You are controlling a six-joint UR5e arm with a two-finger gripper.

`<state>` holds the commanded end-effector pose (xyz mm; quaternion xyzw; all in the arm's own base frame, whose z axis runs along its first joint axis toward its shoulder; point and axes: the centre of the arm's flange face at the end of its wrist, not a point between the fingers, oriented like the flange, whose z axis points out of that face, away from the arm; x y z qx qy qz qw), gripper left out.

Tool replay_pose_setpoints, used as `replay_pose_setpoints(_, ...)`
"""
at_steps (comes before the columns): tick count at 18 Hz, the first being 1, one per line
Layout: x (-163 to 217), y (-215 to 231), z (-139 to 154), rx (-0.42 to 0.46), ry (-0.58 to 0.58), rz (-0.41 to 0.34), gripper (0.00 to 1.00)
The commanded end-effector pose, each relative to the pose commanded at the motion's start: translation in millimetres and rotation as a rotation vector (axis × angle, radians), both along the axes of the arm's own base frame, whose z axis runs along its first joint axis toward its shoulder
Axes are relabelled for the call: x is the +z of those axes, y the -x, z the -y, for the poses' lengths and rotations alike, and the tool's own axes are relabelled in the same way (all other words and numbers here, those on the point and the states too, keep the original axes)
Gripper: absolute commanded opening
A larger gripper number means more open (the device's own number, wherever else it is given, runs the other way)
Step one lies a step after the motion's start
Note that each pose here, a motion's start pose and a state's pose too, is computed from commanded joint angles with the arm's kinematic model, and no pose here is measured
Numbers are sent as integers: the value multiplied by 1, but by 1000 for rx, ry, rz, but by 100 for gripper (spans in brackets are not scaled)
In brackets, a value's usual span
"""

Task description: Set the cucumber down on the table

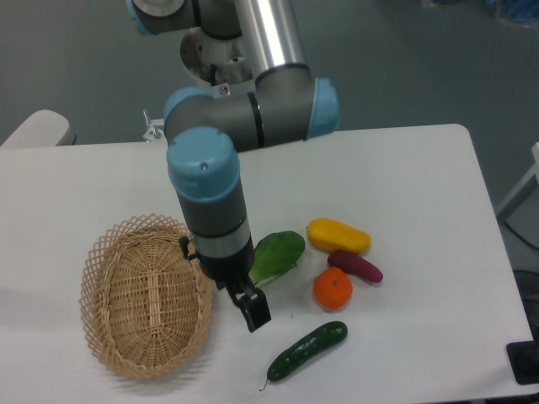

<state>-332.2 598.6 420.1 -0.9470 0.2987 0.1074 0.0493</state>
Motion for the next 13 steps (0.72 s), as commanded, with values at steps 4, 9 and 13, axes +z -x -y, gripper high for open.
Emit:
replay_pose_setpoints(4, 12, 23, 19, -95, 36, -11, 100)
replay_pose_setpoints(9, 11, 49, 45, -168, 75, -8, 100)
replay_pose_setpoints(13, 12, 53, 49, -169, 74, -12, 100)
